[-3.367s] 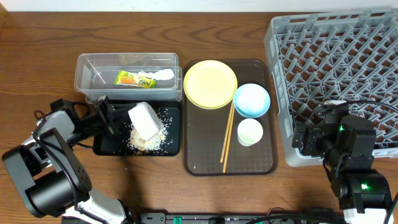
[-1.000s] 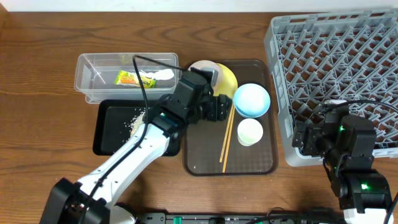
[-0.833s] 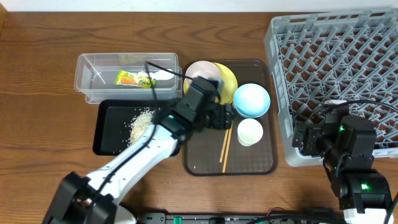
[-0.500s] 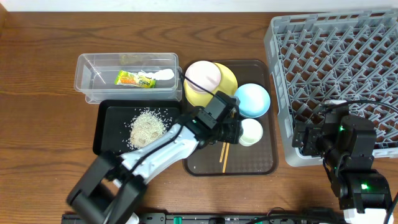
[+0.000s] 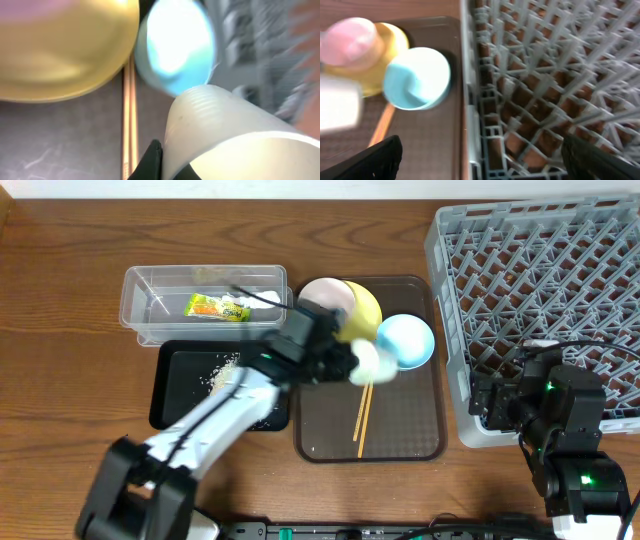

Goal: Sort waste into correct bins and load items into the dishwasher rack

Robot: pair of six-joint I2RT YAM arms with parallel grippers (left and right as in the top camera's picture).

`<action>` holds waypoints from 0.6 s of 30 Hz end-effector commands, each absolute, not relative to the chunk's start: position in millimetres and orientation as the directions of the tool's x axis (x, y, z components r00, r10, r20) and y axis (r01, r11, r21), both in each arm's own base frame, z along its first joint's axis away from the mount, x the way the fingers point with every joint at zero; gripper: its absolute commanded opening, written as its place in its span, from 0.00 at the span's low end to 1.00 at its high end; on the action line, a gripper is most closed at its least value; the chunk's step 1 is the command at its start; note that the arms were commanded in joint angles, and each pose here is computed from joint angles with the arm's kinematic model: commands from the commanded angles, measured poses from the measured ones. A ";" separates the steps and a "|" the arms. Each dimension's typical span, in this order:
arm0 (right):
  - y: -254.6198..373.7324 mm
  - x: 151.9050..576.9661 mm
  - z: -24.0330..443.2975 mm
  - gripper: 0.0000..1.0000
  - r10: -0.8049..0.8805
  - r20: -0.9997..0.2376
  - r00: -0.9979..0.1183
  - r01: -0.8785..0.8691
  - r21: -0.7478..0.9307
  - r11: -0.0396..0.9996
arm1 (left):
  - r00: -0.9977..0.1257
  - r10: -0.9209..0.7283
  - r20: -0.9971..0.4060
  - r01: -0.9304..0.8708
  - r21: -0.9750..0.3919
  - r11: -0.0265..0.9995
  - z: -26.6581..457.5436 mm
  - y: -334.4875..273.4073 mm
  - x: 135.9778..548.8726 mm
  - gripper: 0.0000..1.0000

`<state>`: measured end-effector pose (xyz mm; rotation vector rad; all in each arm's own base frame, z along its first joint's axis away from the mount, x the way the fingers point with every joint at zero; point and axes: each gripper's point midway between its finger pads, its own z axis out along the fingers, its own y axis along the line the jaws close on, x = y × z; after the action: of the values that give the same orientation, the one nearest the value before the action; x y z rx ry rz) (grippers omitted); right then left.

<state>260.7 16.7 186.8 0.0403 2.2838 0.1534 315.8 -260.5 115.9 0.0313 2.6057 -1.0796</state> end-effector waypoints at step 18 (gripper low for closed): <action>167.5 247.6 246.2 0.98 -0.021 -0.872 -0.489 -0.858 0.476 0.191 | -0.983 0.172 -0.057 0.074 -0.993 0.096 216.3 -274.2 276.6 0.06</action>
<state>268.0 157.2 224.6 -0.7268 1.8603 1.1766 292.8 -269.5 210.9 0.1898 2.3725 -2.0426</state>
